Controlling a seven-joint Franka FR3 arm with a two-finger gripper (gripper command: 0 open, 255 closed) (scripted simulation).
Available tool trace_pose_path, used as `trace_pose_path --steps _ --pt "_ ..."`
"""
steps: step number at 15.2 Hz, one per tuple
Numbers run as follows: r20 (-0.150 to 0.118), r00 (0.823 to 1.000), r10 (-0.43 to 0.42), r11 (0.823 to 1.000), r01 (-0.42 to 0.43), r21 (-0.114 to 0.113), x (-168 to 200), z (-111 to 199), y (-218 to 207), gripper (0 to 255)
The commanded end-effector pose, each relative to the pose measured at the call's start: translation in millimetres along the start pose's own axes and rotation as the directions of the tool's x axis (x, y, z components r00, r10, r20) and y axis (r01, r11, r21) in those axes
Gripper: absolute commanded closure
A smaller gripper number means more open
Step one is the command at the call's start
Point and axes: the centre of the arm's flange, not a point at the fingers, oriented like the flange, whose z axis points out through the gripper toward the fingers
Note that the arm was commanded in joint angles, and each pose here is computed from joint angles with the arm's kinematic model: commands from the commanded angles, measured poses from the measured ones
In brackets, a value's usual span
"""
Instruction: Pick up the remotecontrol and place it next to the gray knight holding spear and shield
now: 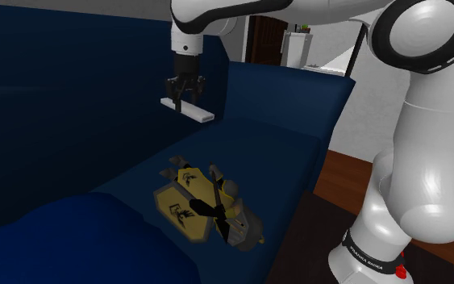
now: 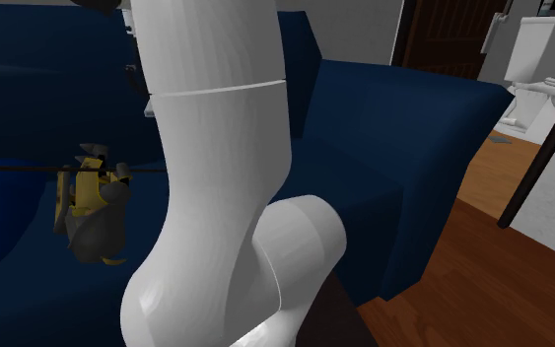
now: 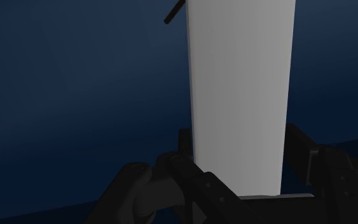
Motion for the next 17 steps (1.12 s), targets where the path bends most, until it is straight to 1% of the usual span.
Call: trace_pose_path --steps 1,17 --pt "-0.001 1.000 0.000 1.000 0.000 0.000 0 10 1 255" --pt "-0.001 1.000 0.000 1.000 0.000 0.000 -2 95 4 255"
